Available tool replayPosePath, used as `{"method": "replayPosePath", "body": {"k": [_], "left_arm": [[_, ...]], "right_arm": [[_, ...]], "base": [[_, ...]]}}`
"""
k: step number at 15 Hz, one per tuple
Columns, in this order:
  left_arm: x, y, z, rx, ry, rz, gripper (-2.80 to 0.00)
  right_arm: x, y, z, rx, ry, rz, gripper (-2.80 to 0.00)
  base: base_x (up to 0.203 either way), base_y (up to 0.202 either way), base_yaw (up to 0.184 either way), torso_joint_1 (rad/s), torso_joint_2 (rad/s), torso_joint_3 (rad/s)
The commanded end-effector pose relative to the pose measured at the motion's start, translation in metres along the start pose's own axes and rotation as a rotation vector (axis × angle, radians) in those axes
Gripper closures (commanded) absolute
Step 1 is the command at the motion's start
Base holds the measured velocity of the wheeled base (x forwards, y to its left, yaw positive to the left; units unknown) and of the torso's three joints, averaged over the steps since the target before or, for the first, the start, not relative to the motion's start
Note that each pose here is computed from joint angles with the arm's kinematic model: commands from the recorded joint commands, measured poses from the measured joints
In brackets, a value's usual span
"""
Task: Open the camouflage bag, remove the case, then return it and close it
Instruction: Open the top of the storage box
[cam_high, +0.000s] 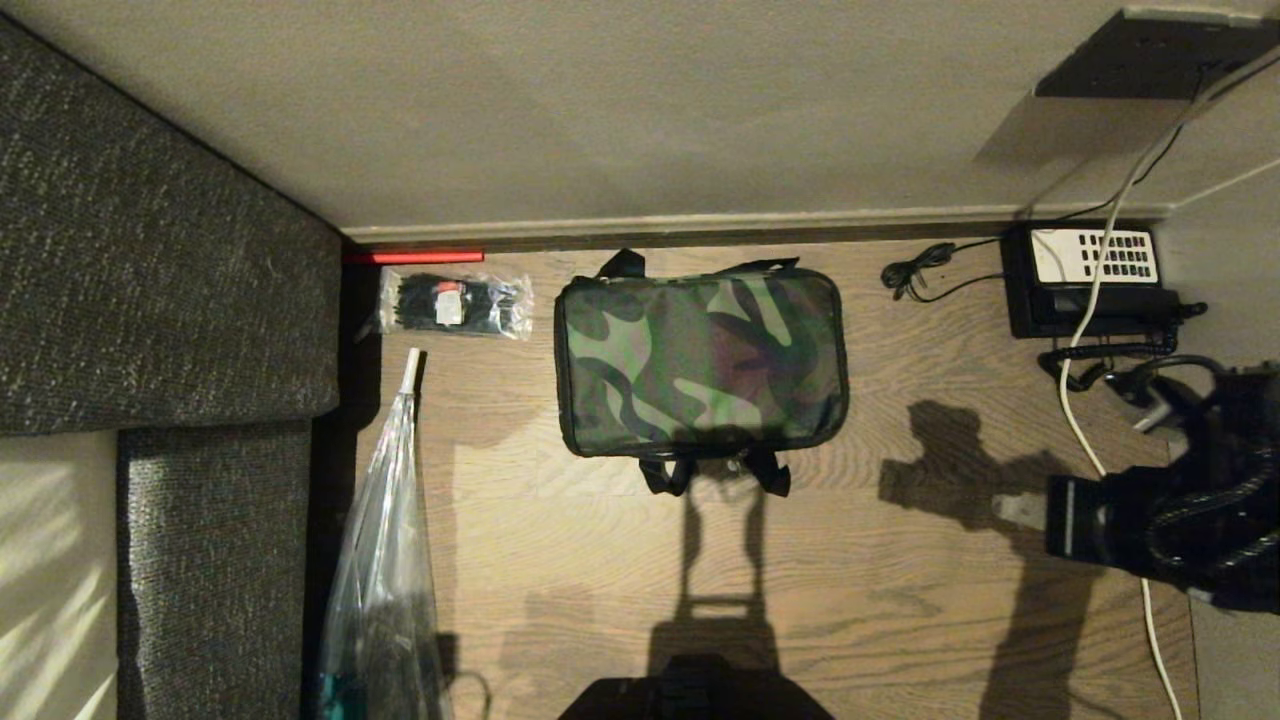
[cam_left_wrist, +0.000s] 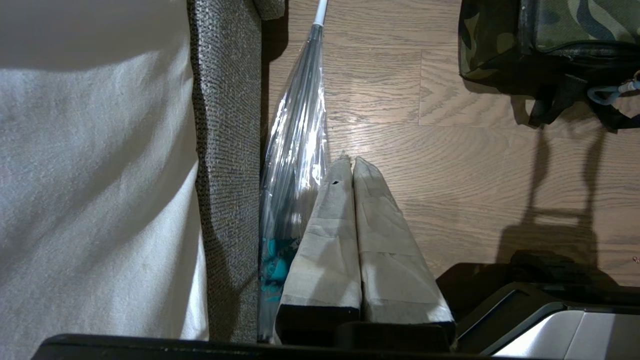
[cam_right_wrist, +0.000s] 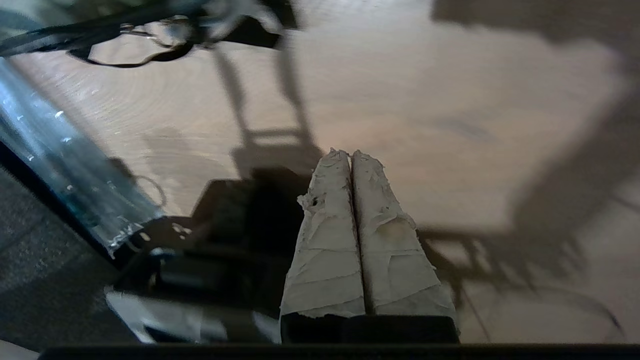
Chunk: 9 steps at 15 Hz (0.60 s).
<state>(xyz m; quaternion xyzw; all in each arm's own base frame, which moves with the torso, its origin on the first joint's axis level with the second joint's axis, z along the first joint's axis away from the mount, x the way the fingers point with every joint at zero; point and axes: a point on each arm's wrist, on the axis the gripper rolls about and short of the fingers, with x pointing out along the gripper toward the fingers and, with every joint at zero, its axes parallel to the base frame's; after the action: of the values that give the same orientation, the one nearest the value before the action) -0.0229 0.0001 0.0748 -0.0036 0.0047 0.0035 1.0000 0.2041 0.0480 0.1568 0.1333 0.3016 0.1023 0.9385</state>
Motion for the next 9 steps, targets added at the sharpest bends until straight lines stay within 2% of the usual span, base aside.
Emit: {"method": "replayPosePath", "body": {"k": [1,3,6,9], "left_arm": [[0.0,0.0,0.0,0.0,0.0,0.001,0.0],[0.0,0.0,0.0,0.0,-0.001,0.001,0.0],[0.0,0.0,0.0,0.0,-0.001,0.001,0.0],[0.0,0.0,0.0,0.0,0.0,0.001,0.0]], "right_arm": [[0.059,0.022,-0.015,-0.058,0.0,0.107,0.0],[0.061,0.036,-0.024,-0.086,0.007,0.175,0.0],[0.073,0.047,-0.044,-0.119,0.115,0.233,0.0],[0.092,0.065,-0.055,-0.171,0.102,0.296,0.0]], "base": [[0.0,0.0,0.0,0.0,0.0,0.0],[0.0,0.0,0.0,0.0,0.0,0.0],[0.0,0.0,0.0,0.0,0.0,0.0],[0.0,0.0,0.0,0.0,0.0,0.0]]}}
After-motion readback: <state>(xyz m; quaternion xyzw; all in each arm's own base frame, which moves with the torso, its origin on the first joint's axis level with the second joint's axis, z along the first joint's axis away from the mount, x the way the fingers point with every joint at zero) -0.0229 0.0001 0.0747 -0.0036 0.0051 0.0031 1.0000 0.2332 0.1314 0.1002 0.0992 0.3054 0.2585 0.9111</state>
